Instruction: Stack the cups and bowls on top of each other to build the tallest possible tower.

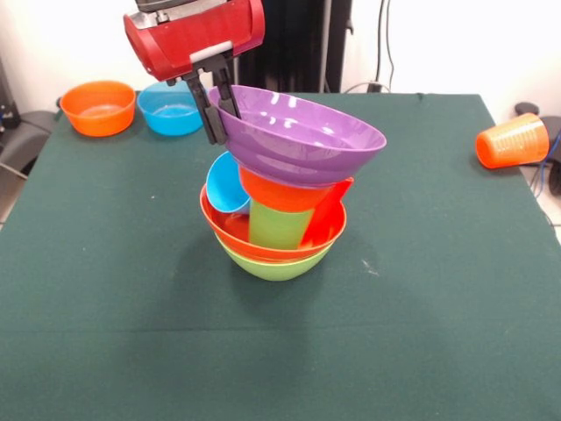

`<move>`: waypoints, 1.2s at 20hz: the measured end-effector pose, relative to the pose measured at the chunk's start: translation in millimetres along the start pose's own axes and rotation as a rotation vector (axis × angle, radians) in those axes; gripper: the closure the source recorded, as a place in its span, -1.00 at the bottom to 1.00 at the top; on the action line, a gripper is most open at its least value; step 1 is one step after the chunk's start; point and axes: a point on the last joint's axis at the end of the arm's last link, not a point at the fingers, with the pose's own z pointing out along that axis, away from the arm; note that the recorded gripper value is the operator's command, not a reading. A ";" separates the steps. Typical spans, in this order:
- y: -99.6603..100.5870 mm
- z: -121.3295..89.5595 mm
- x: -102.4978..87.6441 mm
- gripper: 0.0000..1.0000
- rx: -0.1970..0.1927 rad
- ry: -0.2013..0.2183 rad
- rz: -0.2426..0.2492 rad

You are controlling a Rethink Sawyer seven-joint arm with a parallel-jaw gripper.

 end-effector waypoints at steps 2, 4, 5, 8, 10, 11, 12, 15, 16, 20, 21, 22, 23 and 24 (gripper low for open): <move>0.3 0.1 0.2 1.00 0.000 0.001 0.000; 0.6 0.2 0.2 1.00 0.000 0.001 -0.001; 1.0 0.7 0.6 1.00 -0.001 0.003 -0.001; 1.4 0.9 1.0 1.00 -0.001 0.003 -0.002; 1.9 1.8 2.4 1.00 -0.002 0.006 -0.002; 2.1 2.0 2.7 1.00 -0.003 0.007 -0.002; 2.2 2.2 2.9 1.00 -0.003 0.008 -0.002; 2.7 3.0 4.1 1.00 -0.004 0.010 -0.002; 3.1 3.5 4.9 1.00 -0.005 0.012 -0.002; 3.5 4.5 6.5 1.00 -0.005 0.016 -0.003; 3.5 4.7 6.7 1.00 -0.005 0.016 -0.003; 3.6 5.2 7.5 1.00 -0.005 0.018 -0.003; 3.6 5.3 7.7 1.00 -0.005 0.019 -0.003; 3.7 5.6 8.0 1.00 -0.005 0.019 -0.003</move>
